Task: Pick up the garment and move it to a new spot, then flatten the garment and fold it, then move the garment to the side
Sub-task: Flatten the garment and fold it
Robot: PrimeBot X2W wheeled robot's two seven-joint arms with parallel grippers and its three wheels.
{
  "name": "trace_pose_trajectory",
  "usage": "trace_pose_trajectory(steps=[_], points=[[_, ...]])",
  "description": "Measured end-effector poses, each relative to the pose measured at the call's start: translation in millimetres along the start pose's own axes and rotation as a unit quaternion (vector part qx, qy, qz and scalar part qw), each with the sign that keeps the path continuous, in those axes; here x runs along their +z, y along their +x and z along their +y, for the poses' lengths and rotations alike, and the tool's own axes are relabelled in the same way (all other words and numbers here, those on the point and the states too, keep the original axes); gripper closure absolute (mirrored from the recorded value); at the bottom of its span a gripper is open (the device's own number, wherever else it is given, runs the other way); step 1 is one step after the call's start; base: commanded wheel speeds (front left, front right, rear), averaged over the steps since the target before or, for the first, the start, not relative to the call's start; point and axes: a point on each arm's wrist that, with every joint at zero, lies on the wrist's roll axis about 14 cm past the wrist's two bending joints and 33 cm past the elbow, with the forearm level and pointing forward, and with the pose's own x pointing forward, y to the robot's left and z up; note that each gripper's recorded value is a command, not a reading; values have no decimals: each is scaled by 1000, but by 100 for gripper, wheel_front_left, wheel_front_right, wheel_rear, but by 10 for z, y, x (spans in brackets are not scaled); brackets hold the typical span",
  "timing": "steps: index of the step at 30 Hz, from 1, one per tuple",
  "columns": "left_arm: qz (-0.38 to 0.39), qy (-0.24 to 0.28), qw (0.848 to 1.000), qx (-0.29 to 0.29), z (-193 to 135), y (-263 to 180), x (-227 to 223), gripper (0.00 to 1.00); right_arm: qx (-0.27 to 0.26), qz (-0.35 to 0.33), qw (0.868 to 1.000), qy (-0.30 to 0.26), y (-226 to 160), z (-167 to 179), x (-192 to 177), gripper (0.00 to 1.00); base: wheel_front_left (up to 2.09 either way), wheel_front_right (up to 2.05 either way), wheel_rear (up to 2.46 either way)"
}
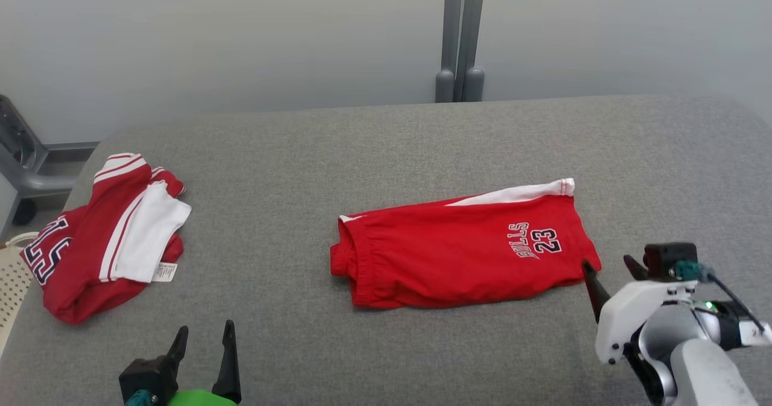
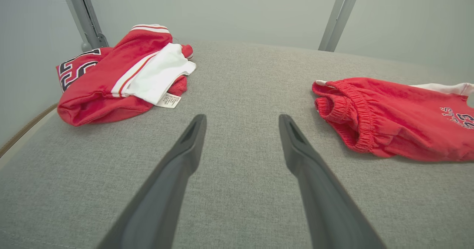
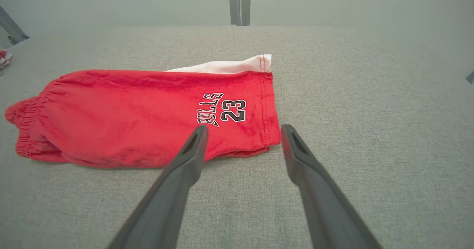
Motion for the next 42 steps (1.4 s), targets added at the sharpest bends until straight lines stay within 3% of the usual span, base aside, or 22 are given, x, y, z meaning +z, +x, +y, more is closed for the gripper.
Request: trace_pose_trajectory(steps=[6,10,15,19,26,34,42], points=[[4,4,1000,-7,-28,36,8,0,-15,130,991,-35,237,-253,-109,0,0,0,0],[6,10,1000,-8,-5,38,16,0,-28,154,987,-28,439,-388,55,0,0,0,0],[10,13,1000,-9,4,110,41,0,-76,216,973,-12,668,-701,-32,0,0,0,0],[15,16,1000,-8,27,190,33,0,-76,222,972,-3,924,-639,-20,0,0,0,0],[35,14,999,2,100,256,-90,0,-66,280,958,2,1190,-488,-370,0,0,0,0],[48,12,999,21,219,249,-197,0,-40,322,946,11,1328,-214,-680,0,0,0,0],[61,9,998,30,276,242,-289,0,-29,345,938,24,1451,-81,-748,0,0,0,0]])
